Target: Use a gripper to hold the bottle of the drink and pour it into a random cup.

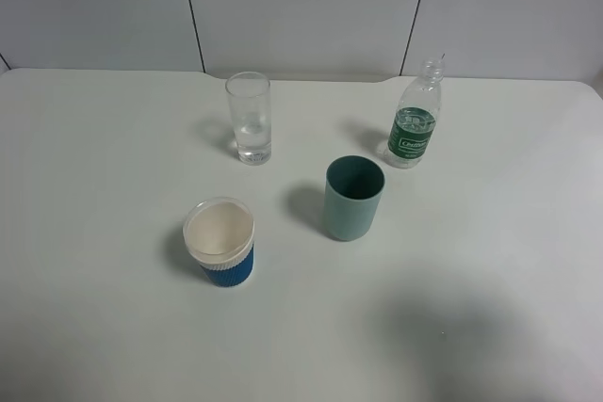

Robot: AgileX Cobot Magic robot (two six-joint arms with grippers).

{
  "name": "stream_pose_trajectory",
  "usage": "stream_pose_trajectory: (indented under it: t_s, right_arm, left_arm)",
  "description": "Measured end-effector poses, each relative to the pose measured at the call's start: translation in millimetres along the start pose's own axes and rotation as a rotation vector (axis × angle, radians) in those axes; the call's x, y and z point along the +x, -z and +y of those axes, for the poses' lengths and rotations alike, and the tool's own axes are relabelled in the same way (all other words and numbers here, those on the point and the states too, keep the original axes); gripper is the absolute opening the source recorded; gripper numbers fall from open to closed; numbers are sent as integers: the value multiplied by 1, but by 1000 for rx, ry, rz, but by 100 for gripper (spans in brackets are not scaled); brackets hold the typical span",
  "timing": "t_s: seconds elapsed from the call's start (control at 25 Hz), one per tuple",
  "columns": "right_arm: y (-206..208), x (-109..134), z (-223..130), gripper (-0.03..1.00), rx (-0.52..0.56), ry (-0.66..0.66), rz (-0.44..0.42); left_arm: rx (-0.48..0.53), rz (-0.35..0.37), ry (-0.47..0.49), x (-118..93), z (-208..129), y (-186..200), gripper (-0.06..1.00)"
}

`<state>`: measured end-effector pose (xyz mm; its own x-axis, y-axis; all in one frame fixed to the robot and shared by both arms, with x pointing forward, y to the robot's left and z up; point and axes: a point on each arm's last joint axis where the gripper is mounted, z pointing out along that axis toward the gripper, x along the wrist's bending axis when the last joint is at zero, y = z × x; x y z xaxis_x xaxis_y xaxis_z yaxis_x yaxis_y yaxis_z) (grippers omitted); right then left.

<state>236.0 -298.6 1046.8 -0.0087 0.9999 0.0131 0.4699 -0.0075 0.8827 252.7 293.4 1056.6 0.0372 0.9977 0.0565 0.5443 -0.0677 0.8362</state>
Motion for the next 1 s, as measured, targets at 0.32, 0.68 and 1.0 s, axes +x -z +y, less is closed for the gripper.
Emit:
stream_pose_trajectory:
  t_s: [0.32, 0.68, 1.0]
  right_arm:
    - [0, 0, 0, 83, 0, 24, 46]
    - [0, 0, 0, 83, 0, 24, 46]
    - [0, 0, 0, 83, 0, 24, 46]
  left_arm:
    - [0, 0, 0, 0, 0, 0, 99]
    - [0, 0, 0, 0, 0, 0, 99]
    - [0, 0, 0, 0, 0, 0, 99]
